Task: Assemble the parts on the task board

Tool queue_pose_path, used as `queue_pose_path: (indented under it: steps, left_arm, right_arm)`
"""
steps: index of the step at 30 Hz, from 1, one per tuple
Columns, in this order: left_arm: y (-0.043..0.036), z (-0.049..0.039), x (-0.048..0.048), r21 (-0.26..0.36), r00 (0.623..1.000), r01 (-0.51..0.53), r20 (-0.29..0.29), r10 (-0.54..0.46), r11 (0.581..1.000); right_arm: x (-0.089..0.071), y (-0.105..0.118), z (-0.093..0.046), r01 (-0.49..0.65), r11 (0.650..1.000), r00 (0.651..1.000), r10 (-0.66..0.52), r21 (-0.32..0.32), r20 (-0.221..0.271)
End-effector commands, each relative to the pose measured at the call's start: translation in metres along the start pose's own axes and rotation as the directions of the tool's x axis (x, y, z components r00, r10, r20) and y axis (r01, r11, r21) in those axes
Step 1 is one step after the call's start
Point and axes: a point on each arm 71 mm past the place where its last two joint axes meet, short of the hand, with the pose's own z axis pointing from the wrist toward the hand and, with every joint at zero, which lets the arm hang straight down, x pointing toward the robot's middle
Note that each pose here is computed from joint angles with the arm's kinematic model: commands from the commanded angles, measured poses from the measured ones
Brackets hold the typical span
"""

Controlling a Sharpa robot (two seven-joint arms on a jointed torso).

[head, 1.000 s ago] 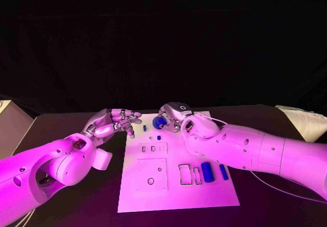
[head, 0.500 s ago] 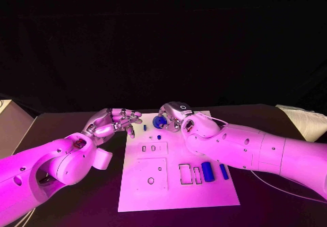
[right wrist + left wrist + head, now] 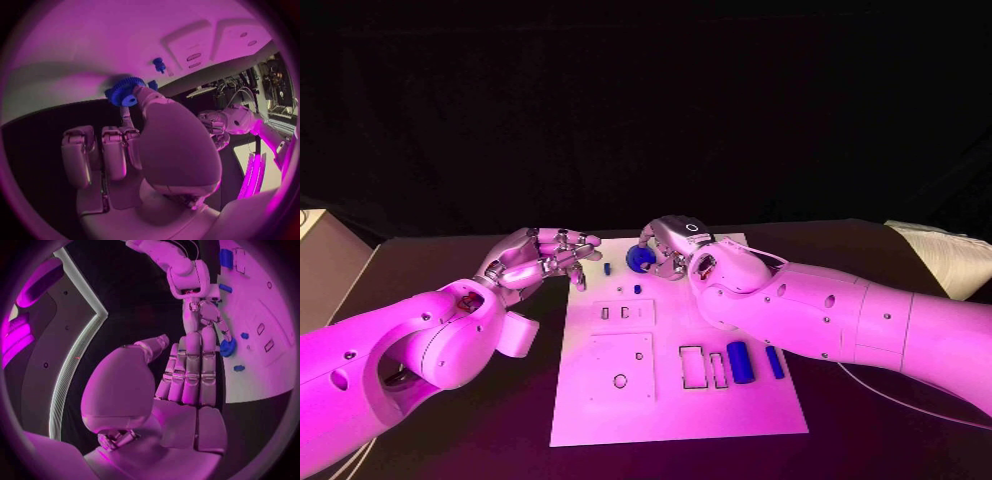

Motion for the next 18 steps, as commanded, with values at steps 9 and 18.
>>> queue_pose_path:
  steps: [9,18]
  left_arm:
    - [-0.0007,0.0003,0.0027,0.006,1.0,-0.004,-0.026,0.004,1.0]
    - [-0.0005,0.0004,0.0028,0.005,1.0,-0.005,-0.028,0.005,1.0]
  right_arm:
    - [0.0084,0.0012,-0.0042,0.017,1.0,1.0,-0.017,0.0,-0.016]
    - [0.008,0.0003,-0.0055,0.018,1.0,1.0,-0.018,0.003,-0.016]
